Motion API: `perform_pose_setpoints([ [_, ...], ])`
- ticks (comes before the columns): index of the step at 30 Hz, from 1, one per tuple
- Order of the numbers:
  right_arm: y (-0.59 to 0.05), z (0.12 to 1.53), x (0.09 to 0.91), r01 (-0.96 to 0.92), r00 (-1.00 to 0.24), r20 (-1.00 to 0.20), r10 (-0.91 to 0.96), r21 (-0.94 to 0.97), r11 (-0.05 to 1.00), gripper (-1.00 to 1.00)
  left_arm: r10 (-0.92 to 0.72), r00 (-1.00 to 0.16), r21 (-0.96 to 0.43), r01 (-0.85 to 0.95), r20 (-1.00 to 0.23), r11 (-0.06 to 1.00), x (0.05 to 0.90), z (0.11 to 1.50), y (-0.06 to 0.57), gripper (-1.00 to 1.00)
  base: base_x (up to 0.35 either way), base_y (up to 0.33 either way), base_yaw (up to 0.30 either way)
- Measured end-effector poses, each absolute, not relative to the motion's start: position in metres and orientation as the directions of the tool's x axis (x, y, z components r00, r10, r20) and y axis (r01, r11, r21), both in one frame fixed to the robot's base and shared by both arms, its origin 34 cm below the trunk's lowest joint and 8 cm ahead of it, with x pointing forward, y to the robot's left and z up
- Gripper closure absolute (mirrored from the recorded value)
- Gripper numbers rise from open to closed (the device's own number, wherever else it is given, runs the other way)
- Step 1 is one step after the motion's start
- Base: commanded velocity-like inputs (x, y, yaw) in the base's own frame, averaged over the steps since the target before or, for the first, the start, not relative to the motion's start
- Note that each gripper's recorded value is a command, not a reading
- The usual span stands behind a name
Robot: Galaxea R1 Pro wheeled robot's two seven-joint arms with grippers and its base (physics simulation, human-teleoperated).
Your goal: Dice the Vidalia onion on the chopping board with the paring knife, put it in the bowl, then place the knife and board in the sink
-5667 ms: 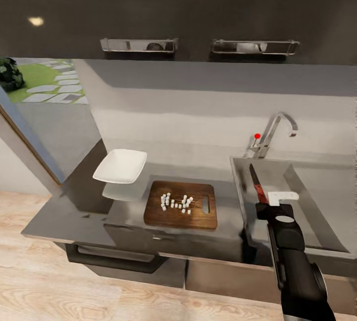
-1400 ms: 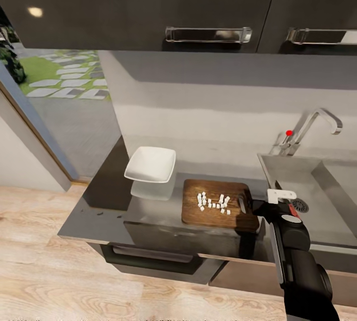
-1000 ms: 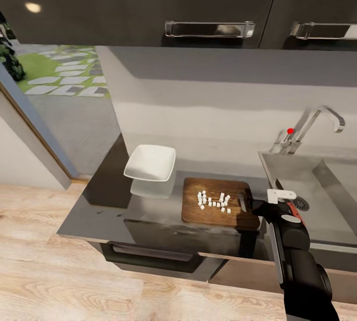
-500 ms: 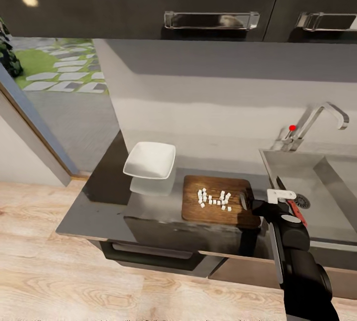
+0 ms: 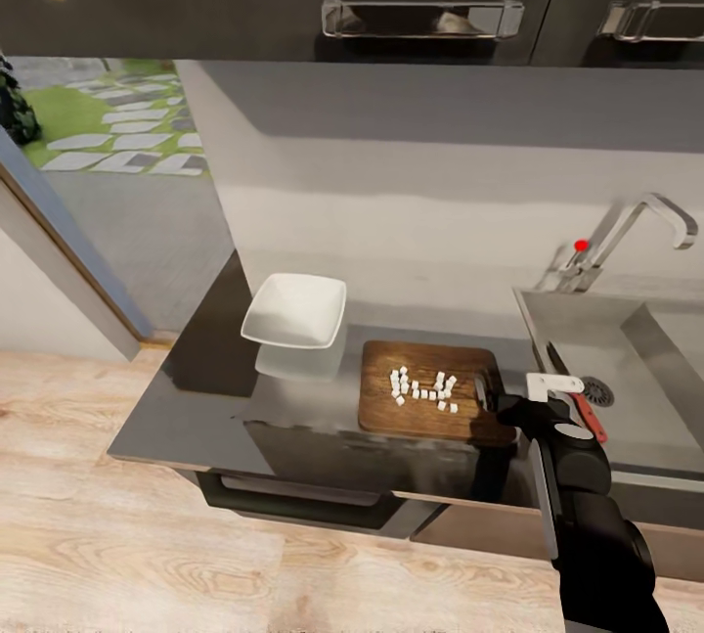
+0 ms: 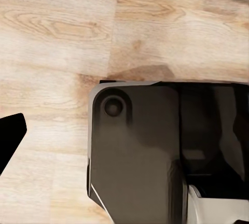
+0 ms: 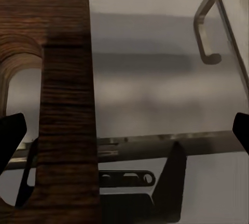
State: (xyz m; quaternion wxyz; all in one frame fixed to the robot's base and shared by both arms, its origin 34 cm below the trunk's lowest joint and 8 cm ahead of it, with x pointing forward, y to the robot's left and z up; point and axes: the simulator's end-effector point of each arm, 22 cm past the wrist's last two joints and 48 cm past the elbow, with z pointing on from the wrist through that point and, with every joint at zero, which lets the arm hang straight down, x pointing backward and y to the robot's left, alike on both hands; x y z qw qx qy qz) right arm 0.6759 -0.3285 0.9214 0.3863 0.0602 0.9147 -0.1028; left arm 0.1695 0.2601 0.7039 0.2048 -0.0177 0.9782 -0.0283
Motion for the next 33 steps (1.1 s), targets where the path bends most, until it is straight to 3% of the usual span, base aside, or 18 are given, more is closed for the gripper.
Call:
perform_pose_setpoints([
  [31, -0.325, 0.906, 0.674, 0.189, -0.712, -0.701, 0.038, -0.140, 0.972, -1.00, -0.046, -0.927, -0.062, -0.025, -0.372, 0.998, 0.160, 0.702, 0.260, -1.00, 0.000, 0.000, 0.000],
  [32, -0.325, 0.906, 0.674, 0.189, -0.712, -0.701, 0.038, -0.140, 0.972, 1.00, -0.046, -0.927, -0.062, -0.025, -0.372, 0.998, 0.160, 0.702, 0.260, -1.00, 0.000, 0.000, 0.000],
  [33, -0.322, 0.905, 0.674, 0.188, -0.711, -0.701, 0.048, -0.124, 0.974, 1.00, -0.046, -0.927, -0.062, -0.025, -0.372, 0.998, 0.160, 0.702, 0.260, -1.00, 0.000, 0.000, 0.000],
])
